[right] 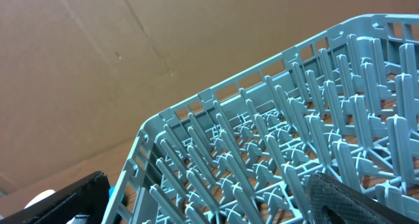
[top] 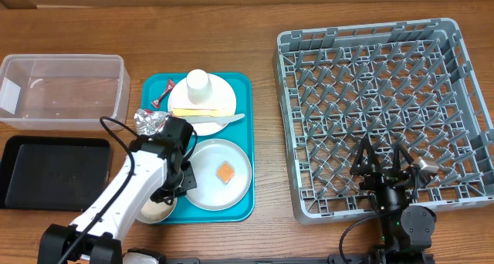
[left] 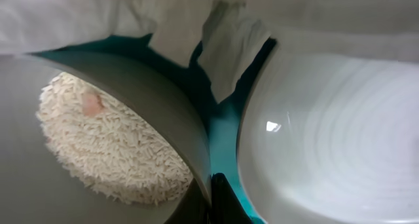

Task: Sort waste into correct bins and load items into the dishwasher rack
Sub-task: 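Grasp the rim of the white rice bowl with the left gripper, then carry the bowl left and tip rice onto the black tray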

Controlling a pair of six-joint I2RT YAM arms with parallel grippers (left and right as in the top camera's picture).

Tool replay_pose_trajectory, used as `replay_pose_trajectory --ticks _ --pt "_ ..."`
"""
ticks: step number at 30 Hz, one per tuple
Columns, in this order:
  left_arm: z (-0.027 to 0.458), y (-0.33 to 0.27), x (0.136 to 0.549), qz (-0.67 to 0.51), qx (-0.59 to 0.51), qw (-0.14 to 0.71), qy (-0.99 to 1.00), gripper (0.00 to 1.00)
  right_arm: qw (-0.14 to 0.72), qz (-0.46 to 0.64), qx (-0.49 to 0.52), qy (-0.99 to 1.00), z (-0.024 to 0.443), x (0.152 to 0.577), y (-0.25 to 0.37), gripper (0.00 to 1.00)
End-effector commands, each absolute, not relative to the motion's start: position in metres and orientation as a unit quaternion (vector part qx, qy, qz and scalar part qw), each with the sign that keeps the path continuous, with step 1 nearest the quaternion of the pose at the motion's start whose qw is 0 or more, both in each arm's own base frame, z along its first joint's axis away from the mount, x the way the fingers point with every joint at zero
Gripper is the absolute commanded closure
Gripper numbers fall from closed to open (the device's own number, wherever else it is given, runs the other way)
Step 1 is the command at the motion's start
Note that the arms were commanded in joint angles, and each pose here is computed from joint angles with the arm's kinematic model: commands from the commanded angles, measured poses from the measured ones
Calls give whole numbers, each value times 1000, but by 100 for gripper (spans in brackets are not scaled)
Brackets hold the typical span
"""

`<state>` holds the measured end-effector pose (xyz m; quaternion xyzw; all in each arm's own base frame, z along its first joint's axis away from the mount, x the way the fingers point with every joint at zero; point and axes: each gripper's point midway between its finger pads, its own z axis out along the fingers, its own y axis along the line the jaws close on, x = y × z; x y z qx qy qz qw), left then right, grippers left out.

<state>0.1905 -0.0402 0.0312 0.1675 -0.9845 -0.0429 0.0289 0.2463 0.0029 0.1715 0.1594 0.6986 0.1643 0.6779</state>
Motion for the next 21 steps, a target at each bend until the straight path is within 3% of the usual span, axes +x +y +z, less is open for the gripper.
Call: replay_pose_trajectory --ticks 1,15,21 --pt "48 -42 203 -41 160 18 -986 96 679 163 158 698 170 247 3 0" --pt "137 -39 243 -13 155 -24 -988 96 679 163 158 698 170 247 3 0" --pt "163 -25 267 88 156 -51 -983 96 679 163 158 698 170 247 3 0"
